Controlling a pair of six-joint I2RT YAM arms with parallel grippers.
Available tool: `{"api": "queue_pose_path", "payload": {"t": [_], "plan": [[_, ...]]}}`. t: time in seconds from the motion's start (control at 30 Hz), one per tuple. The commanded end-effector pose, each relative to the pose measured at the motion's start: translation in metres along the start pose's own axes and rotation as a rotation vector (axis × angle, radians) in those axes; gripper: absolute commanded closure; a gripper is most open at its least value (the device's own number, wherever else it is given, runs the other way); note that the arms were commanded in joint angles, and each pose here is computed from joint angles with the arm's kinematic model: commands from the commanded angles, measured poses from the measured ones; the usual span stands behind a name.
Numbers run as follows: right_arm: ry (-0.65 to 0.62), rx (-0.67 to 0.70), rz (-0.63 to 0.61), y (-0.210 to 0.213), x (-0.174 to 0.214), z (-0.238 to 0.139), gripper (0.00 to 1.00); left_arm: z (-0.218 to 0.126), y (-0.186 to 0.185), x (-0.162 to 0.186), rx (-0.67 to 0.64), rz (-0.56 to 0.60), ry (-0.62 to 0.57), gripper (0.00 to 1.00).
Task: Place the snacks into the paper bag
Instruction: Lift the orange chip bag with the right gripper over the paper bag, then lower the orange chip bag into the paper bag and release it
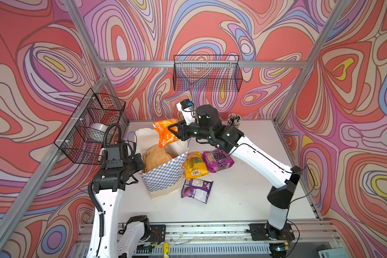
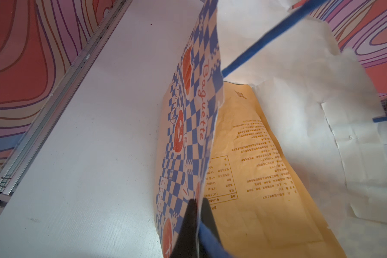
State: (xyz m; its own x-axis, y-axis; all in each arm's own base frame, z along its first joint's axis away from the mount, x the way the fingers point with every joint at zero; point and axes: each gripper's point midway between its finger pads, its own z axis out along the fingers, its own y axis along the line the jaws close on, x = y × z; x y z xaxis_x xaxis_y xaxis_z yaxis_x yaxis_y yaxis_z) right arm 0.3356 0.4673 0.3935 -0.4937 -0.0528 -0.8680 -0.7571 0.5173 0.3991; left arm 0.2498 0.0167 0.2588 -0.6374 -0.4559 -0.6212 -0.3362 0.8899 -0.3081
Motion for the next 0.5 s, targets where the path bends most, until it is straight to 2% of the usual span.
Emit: {"api": "queue_pose_path", "payload": {"t": [0.0,0.23,0.47], "plan": [[0.096,-0.03,-0.001,0.001,0.028,0.028,0.62,-0.003,0.001,0.004,-0.007,0.008,0.018,1.0],[0.218,0.009,0.068,-0.023,0.08,0.082,0.63,-0.001,0.001,0.005,-0.008,0.008,0.021,1.0],[0.245,0.043,0.128,-0.048,0.116,0.122,0.63,-0.001,-0.001,0.006,0.006,0.009,0.024,1.0]]}}
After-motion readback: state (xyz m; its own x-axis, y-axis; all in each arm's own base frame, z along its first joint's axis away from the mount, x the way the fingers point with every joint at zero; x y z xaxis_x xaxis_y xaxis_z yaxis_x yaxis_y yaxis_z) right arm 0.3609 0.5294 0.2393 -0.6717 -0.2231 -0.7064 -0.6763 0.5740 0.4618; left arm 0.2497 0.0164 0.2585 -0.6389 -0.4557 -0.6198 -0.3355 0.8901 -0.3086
